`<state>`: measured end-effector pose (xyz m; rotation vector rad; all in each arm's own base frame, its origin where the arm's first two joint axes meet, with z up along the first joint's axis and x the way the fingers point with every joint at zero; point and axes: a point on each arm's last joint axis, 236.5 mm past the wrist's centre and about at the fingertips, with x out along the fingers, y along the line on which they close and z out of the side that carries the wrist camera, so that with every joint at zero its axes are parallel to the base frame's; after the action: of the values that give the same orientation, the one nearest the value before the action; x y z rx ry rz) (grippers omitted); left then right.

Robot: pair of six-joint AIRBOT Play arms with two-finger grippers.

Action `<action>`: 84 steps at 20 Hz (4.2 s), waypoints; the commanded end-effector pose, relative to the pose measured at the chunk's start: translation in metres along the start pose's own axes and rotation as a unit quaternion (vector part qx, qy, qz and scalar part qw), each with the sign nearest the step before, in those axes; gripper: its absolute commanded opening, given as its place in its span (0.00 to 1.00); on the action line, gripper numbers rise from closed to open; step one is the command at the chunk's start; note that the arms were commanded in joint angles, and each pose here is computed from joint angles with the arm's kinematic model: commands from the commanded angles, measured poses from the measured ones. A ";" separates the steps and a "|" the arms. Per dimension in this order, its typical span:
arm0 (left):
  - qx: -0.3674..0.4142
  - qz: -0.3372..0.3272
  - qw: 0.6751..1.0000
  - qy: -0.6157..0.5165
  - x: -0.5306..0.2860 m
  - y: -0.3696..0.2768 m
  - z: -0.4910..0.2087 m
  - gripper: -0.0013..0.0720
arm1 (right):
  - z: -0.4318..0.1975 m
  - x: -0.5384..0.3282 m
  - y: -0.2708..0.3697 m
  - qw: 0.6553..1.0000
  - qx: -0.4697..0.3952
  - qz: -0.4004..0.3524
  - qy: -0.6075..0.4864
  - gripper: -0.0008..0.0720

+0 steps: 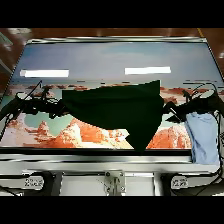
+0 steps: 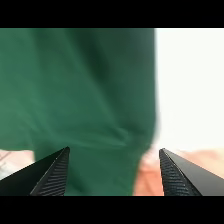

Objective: Fold the shirts.

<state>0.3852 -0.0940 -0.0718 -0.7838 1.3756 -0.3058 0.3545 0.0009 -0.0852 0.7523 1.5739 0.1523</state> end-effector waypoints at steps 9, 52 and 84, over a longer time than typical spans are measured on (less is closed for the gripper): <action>0.012 -0.003 1.000 0.003 -0.004 -0.004 -0.003 0.07 | -0.009 0.048 -0.001 0.999 0.042 -0.010 -0.028 0.94; 0.115 0.102 0.963 -0.221 -0.157 -0.053 0.044 0.07 | 0.129 -0.166 0.153 0.902 -0.218 -0.115 -0.355 0.10; -0.114 0.074 0.989 0.059 -0.049 0.133 -0.070 1.00 | 0.046 -0.049 0.050 0.998 -0.036 0.030 -0.049 0.87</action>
<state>0.2679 0.0151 -0.1098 -0.8628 1.6251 -0.0919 0.4088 -0.0069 -0.0269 0.7124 1.4700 0.1951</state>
